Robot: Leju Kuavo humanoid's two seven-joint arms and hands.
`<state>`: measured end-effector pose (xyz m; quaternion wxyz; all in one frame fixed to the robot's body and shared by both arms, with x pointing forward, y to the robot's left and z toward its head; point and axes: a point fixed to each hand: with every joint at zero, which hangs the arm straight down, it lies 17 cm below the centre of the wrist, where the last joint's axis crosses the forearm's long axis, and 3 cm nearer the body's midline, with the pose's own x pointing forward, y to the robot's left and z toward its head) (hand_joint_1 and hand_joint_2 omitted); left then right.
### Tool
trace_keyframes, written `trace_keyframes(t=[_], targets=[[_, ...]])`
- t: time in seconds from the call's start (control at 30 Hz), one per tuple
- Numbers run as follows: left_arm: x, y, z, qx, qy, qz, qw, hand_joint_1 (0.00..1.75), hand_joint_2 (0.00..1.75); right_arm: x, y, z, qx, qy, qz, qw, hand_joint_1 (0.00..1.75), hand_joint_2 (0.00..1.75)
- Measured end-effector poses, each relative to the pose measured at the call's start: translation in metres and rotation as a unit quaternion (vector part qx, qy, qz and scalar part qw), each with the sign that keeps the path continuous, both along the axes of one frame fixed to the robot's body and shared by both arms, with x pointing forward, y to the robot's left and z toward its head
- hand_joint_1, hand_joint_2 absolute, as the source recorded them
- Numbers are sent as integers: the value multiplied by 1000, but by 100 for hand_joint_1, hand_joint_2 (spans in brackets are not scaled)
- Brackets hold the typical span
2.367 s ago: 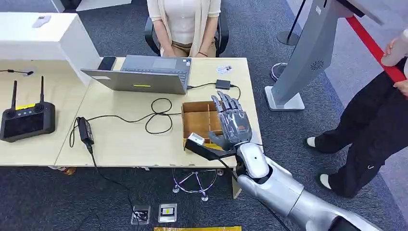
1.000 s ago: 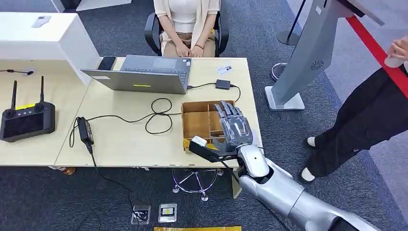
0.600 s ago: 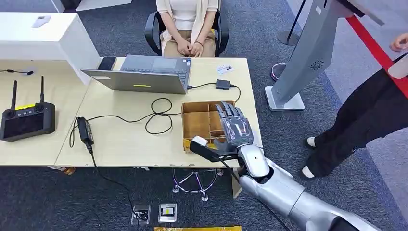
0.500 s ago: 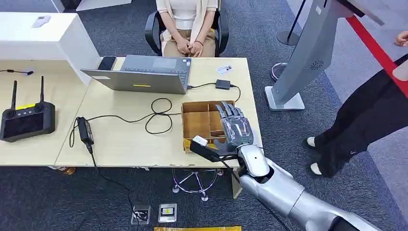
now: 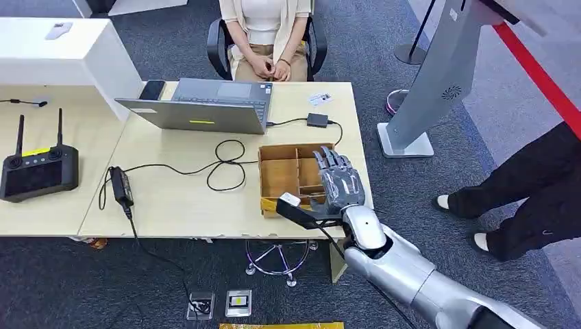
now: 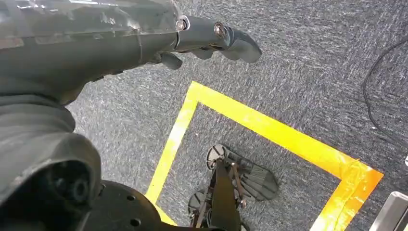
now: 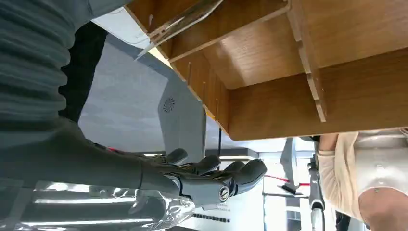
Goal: Pass the card to the sensor for recognition and then transmit it.
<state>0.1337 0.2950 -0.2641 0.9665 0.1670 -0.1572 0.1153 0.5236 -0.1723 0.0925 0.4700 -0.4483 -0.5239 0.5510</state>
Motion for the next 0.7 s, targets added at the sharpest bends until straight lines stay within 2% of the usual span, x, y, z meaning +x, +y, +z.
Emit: trace_keyframes(t=[0.7], targets=[[2,-1,0,-3,-2,-13,1000,0,0,2,-18,-7,-11,4,-19,1000,0,175]])
